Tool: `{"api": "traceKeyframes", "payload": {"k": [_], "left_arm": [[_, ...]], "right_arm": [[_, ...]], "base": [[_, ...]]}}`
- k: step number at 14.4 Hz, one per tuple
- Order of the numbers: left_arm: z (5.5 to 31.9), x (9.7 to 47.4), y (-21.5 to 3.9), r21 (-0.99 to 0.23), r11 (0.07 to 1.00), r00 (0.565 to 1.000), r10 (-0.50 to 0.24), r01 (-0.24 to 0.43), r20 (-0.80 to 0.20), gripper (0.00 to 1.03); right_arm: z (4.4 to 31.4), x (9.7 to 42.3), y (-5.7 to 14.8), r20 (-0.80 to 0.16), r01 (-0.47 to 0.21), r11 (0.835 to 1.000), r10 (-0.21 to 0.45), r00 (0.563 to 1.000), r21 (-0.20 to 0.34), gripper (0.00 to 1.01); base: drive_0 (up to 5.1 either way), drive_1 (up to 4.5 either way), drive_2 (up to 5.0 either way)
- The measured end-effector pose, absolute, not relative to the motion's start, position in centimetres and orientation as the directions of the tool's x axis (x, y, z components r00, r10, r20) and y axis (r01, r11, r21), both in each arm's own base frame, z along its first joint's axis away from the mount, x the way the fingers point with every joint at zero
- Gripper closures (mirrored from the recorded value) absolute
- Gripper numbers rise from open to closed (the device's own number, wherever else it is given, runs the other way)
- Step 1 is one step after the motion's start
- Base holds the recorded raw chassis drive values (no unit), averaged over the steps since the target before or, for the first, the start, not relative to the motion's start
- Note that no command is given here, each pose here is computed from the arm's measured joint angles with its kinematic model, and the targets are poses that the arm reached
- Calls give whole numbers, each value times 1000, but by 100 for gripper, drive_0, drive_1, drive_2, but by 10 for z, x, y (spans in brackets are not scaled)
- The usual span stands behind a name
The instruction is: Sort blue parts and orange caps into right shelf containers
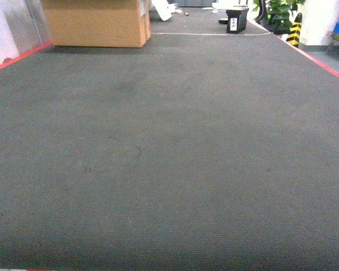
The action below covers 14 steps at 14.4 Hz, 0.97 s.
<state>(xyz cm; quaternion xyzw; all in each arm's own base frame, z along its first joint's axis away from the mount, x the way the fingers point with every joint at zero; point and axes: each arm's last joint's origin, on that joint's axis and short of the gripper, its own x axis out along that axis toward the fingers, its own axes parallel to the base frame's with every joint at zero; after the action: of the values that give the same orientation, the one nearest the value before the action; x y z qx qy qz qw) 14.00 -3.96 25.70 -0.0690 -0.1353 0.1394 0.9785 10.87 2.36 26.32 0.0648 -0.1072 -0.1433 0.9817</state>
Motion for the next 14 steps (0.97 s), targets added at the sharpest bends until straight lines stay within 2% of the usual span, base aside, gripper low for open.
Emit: {"api": "traceKeyframes", "payload": {"k": [1, 3, 4, 5, 6, 7, 8, 10, 11, 14], "left_arm": [[260, 136, -42, -184, 955, 928, 273, -232, 252, 61], [259, 137, -45, -172, 963, 939, 246, -208, 242, 61], [257, 138, -45, -140, 970, 953, 225, -200, 201, 61], [254, 137, -38, -46, 993, 988, 112, -108, 104, 61], [244, 131, -31, -6, 999, 999, 42, -42, 35, 61], [233, 127, -26, 2, 1000, 1000, 25, -25, 14, 61], [224, 126, -24, 6, 1000, 1000, 8, -8, -2, 61], [209, 123, -18, 9, 1000, 1000, 0, 0, -17, 61], [203, 120, -14, 7, 1000, 1000, 4, -4, -8, 61], [191, 115, -1, 5, 1000, 1000, 1, -1, -7, 61]], "right_arm": [[270, 105, 22, 228, 272, 943, -312, 922, 191, 57], [266, 109, 24, 201, 277, 946, -308, 930, 165, 57], [265, 109, 24, 195, 276, 948, -304, 932, 160, 57], [264, 106, 19, 111, 193, 979, -199, 974, 65, 57], [252, 98, 15, 36, 96, 995, -97, 995, 16, 57], [241, 96, 14, 18, 35, 999, -36, 999, 7, 57], [232, 97, 13, 2, 7, 1000, -7, 1000, 3, 57], [214, 99, 8, -21, -18, 1000, 18, 1000, 1, 57], [209, 98, -2, 1, 32, 999, -32, 999, 3, 57], [193, 98, 0, -14, 0, 1000, 0, 1000, 2, 57]], "base": [[0, 0, 0], [0, 0, 0], [0, 0, 0], [0, 0, 0], [0, 0, 0], [0, 0, 0], [0, 0, 0], [0, 0, 0], [0, 0, 0], [0, 0, 0]]}}
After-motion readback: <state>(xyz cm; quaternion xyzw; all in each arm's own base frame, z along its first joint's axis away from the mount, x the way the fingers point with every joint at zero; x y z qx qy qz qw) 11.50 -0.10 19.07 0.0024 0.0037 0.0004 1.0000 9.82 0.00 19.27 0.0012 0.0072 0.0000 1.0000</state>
